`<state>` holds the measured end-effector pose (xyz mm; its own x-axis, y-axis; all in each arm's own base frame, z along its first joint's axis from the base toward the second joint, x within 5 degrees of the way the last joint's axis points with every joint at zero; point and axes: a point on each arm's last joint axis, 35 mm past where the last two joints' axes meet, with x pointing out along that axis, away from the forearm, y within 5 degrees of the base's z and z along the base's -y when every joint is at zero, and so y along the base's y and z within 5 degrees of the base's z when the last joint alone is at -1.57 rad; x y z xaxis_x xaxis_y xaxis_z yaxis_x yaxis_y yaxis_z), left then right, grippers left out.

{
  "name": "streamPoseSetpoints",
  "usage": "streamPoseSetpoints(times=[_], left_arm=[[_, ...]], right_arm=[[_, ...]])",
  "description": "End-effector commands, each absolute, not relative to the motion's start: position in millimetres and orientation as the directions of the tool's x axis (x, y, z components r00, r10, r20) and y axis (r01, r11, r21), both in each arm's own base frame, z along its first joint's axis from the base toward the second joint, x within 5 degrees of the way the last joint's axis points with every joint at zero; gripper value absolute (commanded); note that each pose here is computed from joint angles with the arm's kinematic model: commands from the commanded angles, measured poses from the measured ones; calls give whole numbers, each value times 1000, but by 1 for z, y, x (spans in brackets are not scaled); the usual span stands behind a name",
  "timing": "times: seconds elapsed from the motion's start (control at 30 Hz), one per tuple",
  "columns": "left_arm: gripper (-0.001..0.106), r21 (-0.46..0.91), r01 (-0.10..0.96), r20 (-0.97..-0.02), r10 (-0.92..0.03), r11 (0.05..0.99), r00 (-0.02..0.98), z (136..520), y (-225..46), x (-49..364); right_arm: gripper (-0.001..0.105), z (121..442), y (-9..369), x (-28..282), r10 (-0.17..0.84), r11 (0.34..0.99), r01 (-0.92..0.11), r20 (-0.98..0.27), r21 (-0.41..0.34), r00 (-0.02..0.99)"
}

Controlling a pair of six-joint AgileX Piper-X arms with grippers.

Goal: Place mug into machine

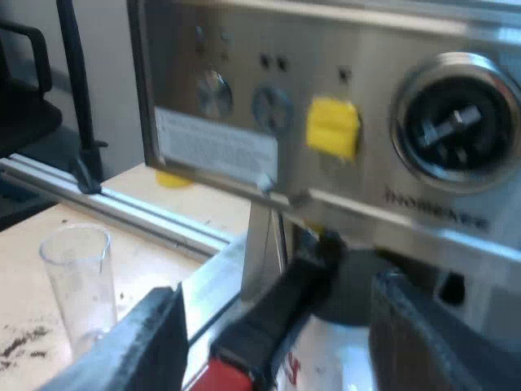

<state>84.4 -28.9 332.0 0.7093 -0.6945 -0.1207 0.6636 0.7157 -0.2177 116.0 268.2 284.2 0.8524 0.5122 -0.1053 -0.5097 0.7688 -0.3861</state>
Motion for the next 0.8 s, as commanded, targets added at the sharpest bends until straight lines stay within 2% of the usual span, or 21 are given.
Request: streamPoseSetpoints(times=[0.03, 0.07, 0.13, 0.17, 0.23, 0.43, 0.57, 0.7, 0.8], left_arm=[[45, -223, 674, -108, -705, 704, 701, 334, -29, 84], [45, -221, 675, -106, -705, 704, 701, 334, -29, 84], [45, -221, 675, -106, -705, 704, 701, 334, -29, 84], [45, -221, 675, -106, -705, 704, 701, 334, -29, 84], [45, -221, 675, -106, -705, 704, 701, 334, -29, 84], [45, -221, 675, -106, -705, 704, 701, 334, -29, 84], [45, -221, 675, -106, -705, 704, 701, 334, -29, 84], [45, -221, 675, -106, -705, 704, 701, 334, -29, 84], [45, -221, 675, -106, -705, 704, 701, 334, -29, 84]], right_arm=[[43, 290, 276, 120, 506, 770, -497, -93, -399, 858], [33, 289, 278, 121, 506, 769, -498, -95, -401, 858], [23, 289, 280, 121, 506, 769, -498, -95, -401, 858], [23, 289, 280, 121, 506, 769, -498, -95, -401, 858], [0, 289, 281, 121, 520, 764, -510, -90, -395, 849], [0, 289, 282, 121, 548, 747, -536, -93, -393, 831], [0, 293, 282, 121, 551, 782, -541, -63, -311, 832], [0, 291, 283, 121, 539, 789, -531, -66, -311, 840], [0, 295, 289, 125, 492, 818, -485, -60, -307, 868]])
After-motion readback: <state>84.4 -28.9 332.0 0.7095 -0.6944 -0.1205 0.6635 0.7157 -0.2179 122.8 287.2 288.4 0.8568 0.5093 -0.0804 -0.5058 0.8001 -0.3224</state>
